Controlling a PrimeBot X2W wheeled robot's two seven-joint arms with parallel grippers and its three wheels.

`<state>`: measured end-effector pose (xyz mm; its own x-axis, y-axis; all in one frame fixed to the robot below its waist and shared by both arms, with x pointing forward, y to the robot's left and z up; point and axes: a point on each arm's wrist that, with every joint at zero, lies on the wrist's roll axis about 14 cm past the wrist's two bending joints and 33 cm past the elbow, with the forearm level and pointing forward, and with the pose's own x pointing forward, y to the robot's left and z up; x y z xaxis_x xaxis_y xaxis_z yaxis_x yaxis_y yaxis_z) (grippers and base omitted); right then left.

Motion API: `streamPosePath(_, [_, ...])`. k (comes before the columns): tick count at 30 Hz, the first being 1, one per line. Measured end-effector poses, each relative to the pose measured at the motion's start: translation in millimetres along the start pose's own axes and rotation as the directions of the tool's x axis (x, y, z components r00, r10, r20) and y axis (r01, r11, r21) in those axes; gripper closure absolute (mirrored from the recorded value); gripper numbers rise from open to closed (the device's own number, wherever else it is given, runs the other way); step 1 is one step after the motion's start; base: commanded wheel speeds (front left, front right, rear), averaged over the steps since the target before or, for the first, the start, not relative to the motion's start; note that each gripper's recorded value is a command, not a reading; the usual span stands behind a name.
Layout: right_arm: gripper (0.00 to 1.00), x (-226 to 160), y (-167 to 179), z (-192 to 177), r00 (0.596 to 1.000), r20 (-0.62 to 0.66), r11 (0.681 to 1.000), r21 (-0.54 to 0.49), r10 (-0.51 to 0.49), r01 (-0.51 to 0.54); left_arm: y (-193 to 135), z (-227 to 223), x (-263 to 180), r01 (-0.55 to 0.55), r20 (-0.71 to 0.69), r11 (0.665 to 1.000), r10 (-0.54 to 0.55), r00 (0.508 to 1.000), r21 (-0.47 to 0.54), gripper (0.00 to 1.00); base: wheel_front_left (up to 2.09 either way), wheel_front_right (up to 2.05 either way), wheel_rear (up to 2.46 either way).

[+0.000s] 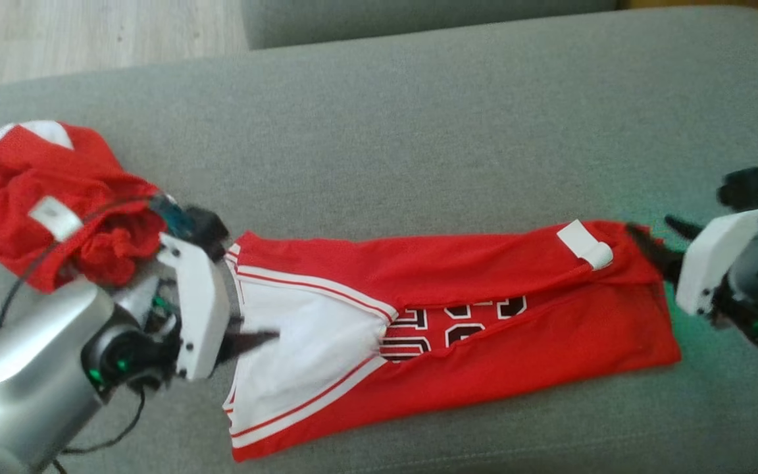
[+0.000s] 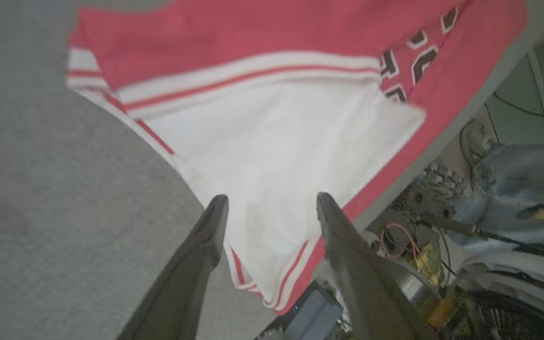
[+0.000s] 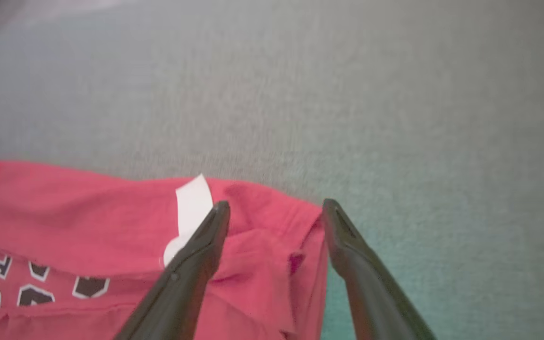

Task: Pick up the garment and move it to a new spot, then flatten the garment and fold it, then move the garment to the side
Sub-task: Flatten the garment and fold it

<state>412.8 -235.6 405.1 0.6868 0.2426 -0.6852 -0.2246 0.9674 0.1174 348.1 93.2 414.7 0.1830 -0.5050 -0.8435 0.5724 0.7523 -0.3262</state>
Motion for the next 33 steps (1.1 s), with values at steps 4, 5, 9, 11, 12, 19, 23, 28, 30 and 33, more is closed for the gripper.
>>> streamPosePath(4, [0.0, -17, -6, 45, 0.974, 0.227, 0.999, 0.044, -0.018, 0.008, 6, 54, -29, -0.073, 0.304, 0.997, 0.07, 0.95, -0.001, 0.0, 0.0, 0.0, 0.0])
streamPosePath(5, [0.0, -23, -7, 58, 0.953, 0.301, 0.998, 0.057, -0.025, 0.008, 8, 69, -40, -0.1, 0.388, 0.995, 0.098, 0.917, -0.016, 0.0, 0.0, 0.0, 0.0])
streamPosePath(9, [0.0, -43, -13, 90, 0.861, 0.505, 0.994, 0.108, -0.058, 0.004, 16, 102, -77, -0.218, 0.629, 0.974, 0.204, 0.75, -0.056, 0.0, 0.0, 0.0, 0.0])
streamPosePath(11, [0.0, -49, -13, 99, 0.831, 0.553, 0.992, 0.13, -0.067, -0.006, 21, 103, -88, -0.274, 0.703, 0.957, 0.261, 0.662, -0.097, 0.0, 0.0, 0.0, 0.0])
streamPosePath(12, [0.0, -52, -13, 104, 0.816, 0.573, 0.991, 0.137, -0.069, -0.012, 24, 102, -92, -0.296, 0.732, 0.947, 0.29, 0.617, -0.125, 0.0, 0.0, 0.0, 0.0])
streamPosePath(19, [0.0, -90, -4, 155, 0.636, 0.766, 0.984, 0.165, -0.09, -0.06, 23, 93, -113, -0.303, 0.847, 0.91, 0.385, 0.367, -0.282, 0.0, 0.0, 0.0, 0.0])
streamPosePath(23, [0.0, -82, 11, 102, 0.652, 0.747, 0.975, 0.215, -0.129, -0.052, 26, 68, -115, -0.284, 0.843, 0.875, 0.466, 0.267, -0.393, 0.0, 0.0, 0.0, 0.0])
streamPosePath(28, [0.0, -69, 24, 23, 0.736, 0.65, 0.957, 0.29, -0.189, -0.011, 17, 60, -128, -0.288, 0.85, 0.846, 0.503, 0.154, -0.449, 0.0, 0.0, 0.0, 0.0])
streamPosePath(30, [0.0, -68, 23, 12, 0.747, 0.633, 0.955, 0.298, -0.205, 0.009, 13, 55, -127, -0.304, 0.852, 0.84, 0.505, 0.137, -0.45, 0.0, 0.0, 0.0, 0.0])
streamPosePath(33, [0.0, -67, 22, 9, 0.745, 0.629, 0.952, 0.306, -0.221, 0.023, 13, 43, -118, -0.297, 0.836, 0.828, 0.53, 0.142, -0.475, 0.0, 0.0, 0.0, 0.0])
